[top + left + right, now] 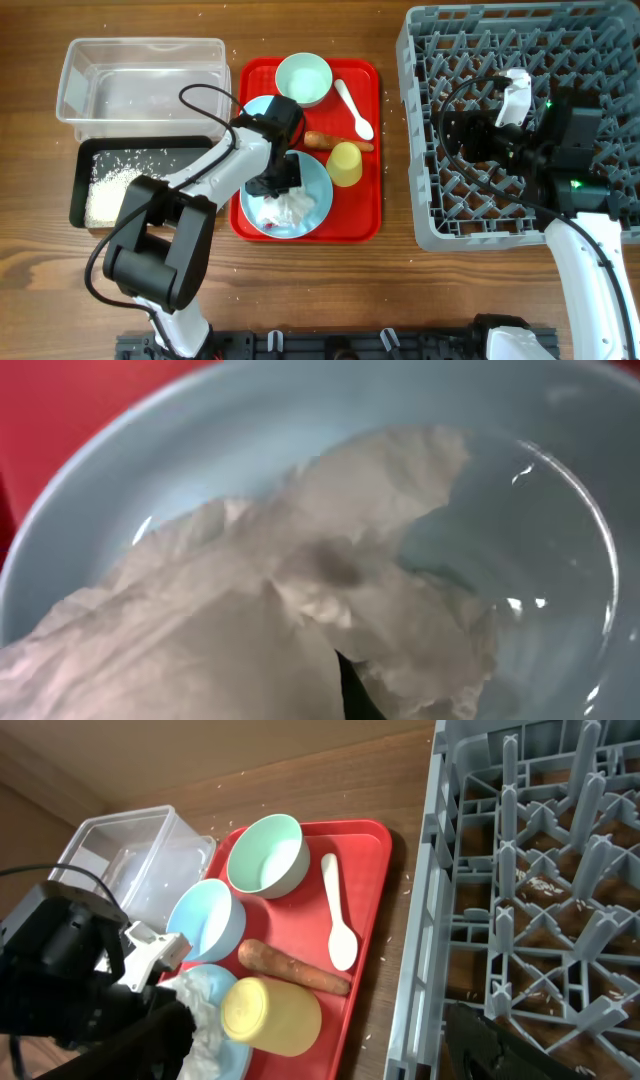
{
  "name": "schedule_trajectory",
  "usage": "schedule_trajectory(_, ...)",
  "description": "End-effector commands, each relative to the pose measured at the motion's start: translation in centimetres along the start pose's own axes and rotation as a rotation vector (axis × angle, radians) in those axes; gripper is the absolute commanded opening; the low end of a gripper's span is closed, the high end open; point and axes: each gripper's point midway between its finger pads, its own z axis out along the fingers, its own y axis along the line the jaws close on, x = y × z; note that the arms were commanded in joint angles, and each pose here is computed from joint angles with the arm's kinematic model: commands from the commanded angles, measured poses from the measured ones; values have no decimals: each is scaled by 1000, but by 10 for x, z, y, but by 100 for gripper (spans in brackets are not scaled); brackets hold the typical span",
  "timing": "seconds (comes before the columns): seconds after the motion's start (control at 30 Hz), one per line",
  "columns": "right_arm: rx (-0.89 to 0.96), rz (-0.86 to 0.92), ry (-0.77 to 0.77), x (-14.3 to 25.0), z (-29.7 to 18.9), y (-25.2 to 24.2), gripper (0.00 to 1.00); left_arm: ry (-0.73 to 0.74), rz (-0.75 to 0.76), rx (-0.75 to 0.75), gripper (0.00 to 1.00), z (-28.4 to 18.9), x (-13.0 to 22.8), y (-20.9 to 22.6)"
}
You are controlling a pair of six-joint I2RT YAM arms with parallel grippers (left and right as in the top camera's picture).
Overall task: Sort waste into correct bins and load items into the dishwasher rack
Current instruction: 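Set the blue bowl down and grasp the tissue on the plate, then drop the crumpled tissue into the clear plastic bin with left gripper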
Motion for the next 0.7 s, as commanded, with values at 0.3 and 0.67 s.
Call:
schedule_trajectory(0.3, -12, -14, -13, -7, -2, 5, 84, -609, -268, -41, 4, -200, -144, 120)
schedule_trajectory(0.67, -12, -9, -6, -6, -2, 4, 84, -638, -464, -88, 68, -83, -237, 215)
